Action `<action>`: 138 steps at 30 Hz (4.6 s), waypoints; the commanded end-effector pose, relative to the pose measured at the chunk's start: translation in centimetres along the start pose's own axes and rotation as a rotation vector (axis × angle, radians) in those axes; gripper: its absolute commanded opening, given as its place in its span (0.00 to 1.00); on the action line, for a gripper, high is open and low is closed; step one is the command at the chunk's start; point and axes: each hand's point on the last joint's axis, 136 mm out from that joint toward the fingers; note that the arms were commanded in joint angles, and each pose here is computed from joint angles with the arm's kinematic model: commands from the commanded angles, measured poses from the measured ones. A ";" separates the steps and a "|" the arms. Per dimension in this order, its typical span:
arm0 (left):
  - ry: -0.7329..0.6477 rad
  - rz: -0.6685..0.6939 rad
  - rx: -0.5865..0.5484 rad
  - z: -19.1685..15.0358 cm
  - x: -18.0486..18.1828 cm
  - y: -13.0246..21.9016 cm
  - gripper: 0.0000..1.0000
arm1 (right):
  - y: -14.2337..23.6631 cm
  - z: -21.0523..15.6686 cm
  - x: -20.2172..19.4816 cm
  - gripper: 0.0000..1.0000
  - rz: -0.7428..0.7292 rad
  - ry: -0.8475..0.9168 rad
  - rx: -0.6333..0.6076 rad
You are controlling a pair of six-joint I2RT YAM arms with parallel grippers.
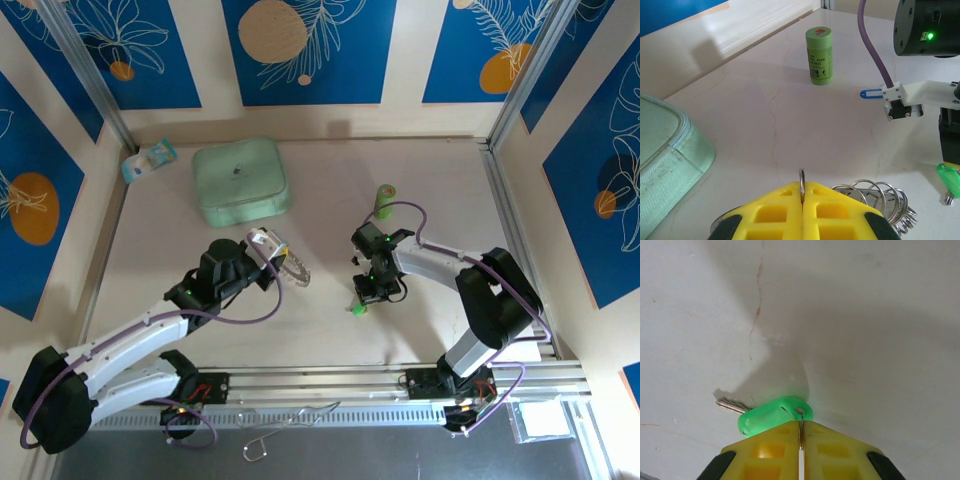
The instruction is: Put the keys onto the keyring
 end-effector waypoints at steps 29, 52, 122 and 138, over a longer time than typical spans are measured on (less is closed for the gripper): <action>-0.047 -0.002 -0.066 1.9 -0.2 0.8 0.00 | 4.7 2.2 2.1 0.00 -0.098 0.199 -0.191; 0.235 -0.345 -0.046 3.6 -5.6 0.1 0.00 | 16.1 12.1 9.0 0.00 -0.229 0.433 -0.787; 0.057 -0.375 -0.225 4.3 -6.3 1.6 0.00 | 19.6 5.6 16.6 0.00 0.578 0.861 -0.847; 0.025 -0.392 -0.258 4.6 -6.7 2.0 0.00 | 18.6 7.9 15.1 0.00 0.500 0.725 -0.836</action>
Point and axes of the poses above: each hand's point on the last joint's axis, 136 mm out from that joint toward the fingers, its own y axis back along the fingers, its own x axis along the line the jaws close on, z = x × y, and after that the axes turned 2 degrees about y, right-handed
